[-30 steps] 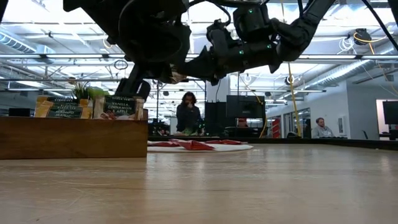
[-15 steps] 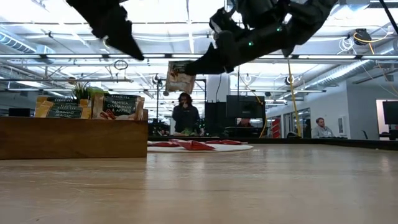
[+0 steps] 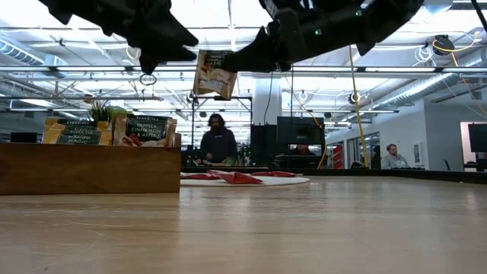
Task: Pick & Place Tea
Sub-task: Put the brown tea bag into the right section of the wooden organizer
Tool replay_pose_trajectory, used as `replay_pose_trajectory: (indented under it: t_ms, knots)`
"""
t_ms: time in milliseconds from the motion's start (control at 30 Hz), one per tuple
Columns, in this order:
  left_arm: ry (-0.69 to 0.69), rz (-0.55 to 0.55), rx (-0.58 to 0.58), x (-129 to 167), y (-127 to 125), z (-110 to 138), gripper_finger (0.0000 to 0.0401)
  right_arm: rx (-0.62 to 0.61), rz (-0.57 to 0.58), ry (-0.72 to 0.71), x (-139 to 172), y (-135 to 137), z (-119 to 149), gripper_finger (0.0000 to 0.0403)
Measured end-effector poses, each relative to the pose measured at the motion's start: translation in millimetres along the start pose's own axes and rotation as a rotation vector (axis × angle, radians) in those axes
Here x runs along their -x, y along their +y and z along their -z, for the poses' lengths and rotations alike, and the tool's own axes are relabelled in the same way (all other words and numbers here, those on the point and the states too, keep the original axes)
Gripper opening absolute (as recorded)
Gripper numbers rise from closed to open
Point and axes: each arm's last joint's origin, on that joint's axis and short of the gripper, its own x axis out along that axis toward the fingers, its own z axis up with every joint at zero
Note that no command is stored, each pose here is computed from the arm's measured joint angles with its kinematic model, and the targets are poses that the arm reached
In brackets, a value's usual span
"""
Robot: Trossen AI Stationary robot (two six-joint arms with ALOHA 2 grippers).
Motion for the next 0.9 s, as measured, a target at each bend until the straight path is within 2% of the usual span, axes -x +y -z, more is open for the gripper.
replay_pose_trajectory:
  t_ms: [300,400,533,667,733,833,900]
  knots:
    - [0.007,-0.007,-0.005,-16.6,1.4,6.1,0.0232,0.002,0.006,-0.042,0.0,-1.2,-3.9,0.0]
    - [-0.015,0.035,-0.046,-21.3,-0.6,5.3,0.024,0.0,-0.037,-0.053,-0.1,-1.3,-3.9,0.0]
    - [-0.028,0.091,-0.073,-24.3,-2.9,4.5,0.0234,-0.002,-0.036,-0.053,-0.1,-1.9,-3.8,0.0]
    - [-0.016,0.103,-0.065,-26.7,-2.0,6.0,0.0189,-0.005,-0.03,-0.074,0.0,-2.5,-5.8,0.0]
    - [-0.006,0.102,-0.075,-27.4,-1.7,7.5,0.0143,-0.013,-0.026,-0.088,0.1,-2.8,-7.1,0.0]
    - [-0.029,0.13,-0.107,-29.7,-2.9,6.1,0.0045,-0.042,-0.024,-0.104,0.2,-3.3,-8.7,0.0001]
    - [-0.036,0.143,-0.124,-31.1,-3.2,5.9,0.0015,-0.063,-0.025,-0.101,0.1,-3.2,-8.4,0.0004]
